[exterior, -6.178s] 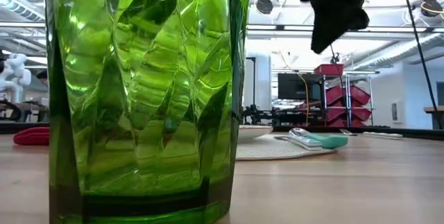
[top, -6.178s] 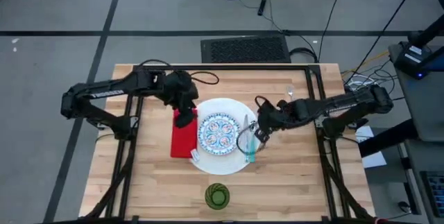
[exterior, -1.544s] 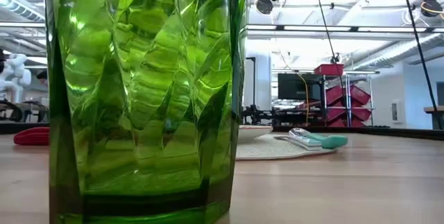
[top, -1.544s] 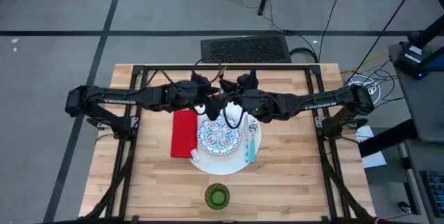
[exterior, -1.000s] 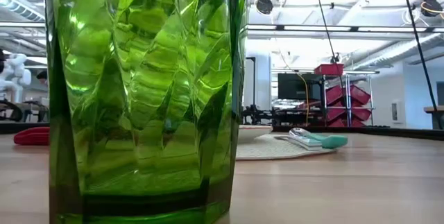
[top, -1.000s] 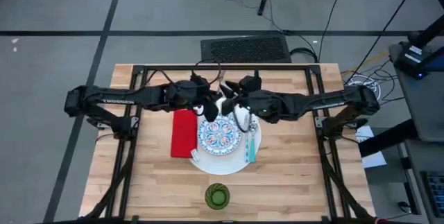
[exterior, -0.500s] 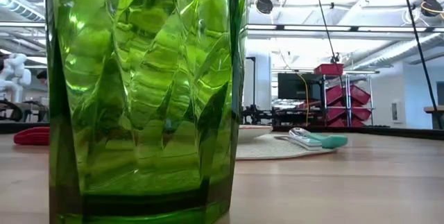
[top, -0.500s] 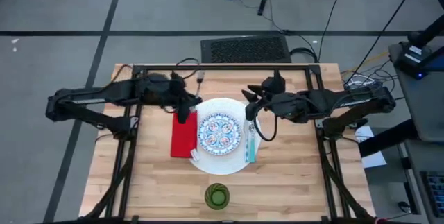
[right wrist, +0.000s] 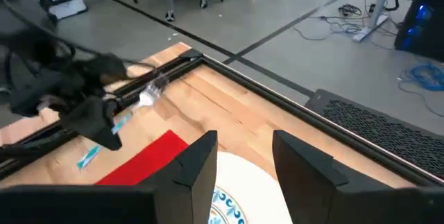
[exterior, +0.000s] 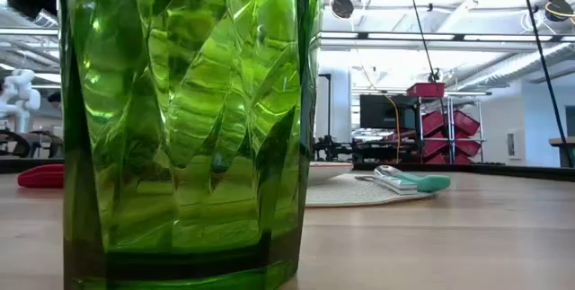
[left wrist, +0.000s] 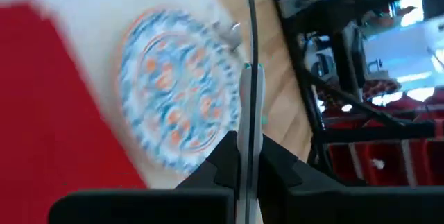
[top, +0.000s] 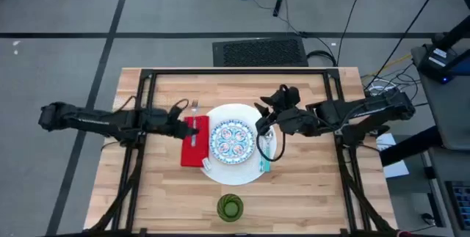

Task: Set table place
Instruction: Put the white fork on top of the red table napkin on the white tablemat

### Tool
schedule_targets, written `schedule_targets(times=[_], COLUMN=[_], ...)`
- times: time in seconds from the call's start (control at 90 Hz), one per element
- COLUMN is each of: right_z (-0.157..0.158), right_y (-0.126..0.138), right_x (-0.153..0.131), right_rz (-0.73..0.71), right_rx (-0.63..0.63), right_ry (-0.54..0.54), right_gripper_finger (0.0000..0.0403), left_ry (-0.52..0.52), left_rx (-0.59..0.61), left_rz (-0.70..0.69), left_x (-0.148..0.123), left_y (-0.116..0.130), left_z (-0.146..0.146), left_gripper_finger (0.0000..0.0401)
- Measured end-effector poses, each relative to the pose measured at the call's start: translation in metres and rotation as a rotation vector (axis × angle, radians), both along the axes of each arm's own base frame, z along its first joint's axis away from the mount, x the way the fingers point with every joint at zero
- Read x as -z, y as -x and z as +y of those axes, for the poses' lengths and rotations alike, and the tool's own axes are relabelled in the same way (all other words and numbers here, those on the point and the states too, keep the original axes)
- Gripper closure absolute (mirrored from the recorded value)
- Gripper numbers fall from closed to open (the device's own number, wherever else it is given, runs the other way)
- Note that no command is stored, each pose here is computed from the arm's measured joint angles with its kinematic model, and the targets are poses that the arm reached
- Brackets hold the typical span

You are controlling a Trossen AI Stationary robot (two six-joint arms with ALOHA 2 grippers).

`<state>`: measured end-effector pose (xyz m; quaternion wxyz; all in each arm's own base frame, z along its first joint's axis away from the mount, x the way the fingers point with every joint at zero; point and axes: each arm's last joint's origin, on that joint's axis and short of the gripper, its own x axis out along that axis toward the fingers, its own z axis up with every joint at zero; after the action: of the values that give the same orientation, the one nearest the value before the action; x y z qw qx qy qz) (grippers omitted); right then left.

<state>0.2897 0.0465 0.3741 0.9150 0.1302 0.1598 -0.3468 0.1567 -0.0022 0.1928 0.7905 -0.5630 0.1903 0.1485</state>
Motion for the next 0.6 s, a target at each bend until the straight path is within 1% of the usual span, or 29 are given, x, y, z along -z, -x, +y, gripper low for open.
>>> schedule_targets(times=[0.111,0.2,0.311,0.411,0.6], right_z=[0.0,0.0,0.0,0.0,-0.005], right_y=[0.0,0.0,0.0,0.0,-0.001], right_x=[0.0,0.0,0.0,0.0,0.0], right_rz=[-0.005,-0.005,-0.005,-0.006,-0.006], right_rx=[0.004,0.004,0.005,0.008,0.026], right_ry=[-0.002,-0.002,-0.002,-0.001,0.0], right_gripper_finger=[0.0277,0.0277,0.0277,0.0277,0.0277], left_ry=[0.068,0.113,0.119,0.152,0.152], left_rx=[-0.047,-0.065,-0.067,-0.066,-0.064], left_rz=[0.004,0.007,0.077,0.104,0.153], left_x=[0.024,0.036,0.048,0.056,0.065], left_y=[0.006,0.009,0.015,0.018,0.02], left_z=[-0.001,-0.003,-0.006,-0.009,-0.01], left_gripper_finger=[0.0392,0.0391,0.039,0.0393,0.0393])
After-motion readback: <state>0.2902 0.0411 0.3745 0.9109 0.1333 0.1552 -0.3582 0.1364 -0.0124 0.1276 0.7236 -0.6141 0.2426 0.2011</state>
